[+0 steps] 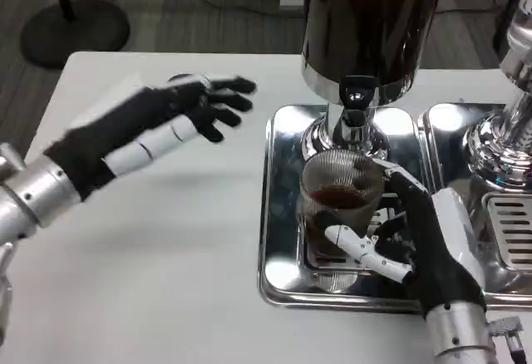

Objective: Grasp the cup under the faucet to collect the drink, then remove the cup.

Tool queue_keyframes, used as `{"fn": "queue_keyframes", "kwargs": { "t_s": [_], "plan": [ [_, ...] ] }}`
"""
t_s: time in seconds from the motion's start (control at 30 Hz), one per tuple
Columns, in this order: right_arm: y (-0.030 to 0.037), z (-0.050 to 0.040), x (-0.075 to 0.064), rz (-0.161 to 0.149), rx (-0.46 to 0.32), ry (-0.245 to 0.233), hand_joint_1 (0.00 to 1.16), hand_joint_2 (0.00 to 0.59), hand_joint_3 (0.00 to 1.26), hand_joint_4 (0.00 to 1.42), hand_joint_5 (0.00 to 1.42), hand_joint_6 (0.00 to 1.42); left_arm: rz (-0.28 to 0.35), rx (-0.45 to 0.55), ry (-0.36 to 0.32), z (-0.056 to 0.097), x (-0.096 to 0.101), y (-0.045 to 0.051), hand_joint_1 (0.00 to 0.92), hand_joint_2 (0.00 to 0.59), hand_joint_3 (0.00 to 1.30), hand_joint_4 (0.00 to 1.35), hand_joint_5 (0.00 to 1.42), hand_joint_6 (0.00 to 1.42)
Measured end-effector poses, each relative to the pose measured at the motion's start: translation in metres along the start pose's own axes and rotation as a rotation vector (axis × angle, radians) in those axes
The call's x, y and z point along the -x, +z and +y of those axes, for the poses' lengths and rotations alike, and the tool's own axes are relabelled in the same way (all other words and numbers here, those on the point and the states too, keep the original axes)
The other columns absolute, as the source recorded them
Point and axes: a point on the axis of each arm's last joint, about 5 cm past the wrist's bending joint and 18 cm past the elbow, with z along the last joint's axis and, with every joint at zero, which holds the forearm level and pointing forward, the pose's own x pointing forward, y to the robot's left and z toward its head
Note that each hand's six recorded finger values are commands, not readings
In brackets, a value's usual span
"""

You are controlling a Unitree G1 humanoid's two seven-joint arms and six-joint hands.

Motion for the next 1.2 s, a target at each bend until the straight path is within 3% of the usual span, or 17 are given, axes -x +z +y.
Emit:
{"fn": "queue_keyframes", "kwargs": {
  "t_s": [0.4,0.73,1.2],
  "plan": [
    [-0.0017,-0.0003,0.004,-0.002,-0.002,-0.036,0.63,0.199,0.46,0.48,0.68,0.87,0.031,0.028,-0.118,-0.024,-0.012,-0.0086,0.000,0.179,0.22,0.21,0.24,0.34],
    [-0.0037,0.0000,0.007,-0.005,0.002,-0.055,0.65,0.197,0.47,0.51,0.71,0.91,0.069,0.028,-0.118,-0.026,-0.010,-0.0135,0.000,0.178,0.22,0.21,0.24,0.34],
    [-0.0062,-0.0036,0.016,-0.005,0.037,-0.107,0.64,0.204,0.49,0.54,0.74,0.96,0.059,0.013,-0.120,-0.026,-0.011,-0.0131,0.000,0.176,0.21,0.20,0.23,0.34]
  ]
}}
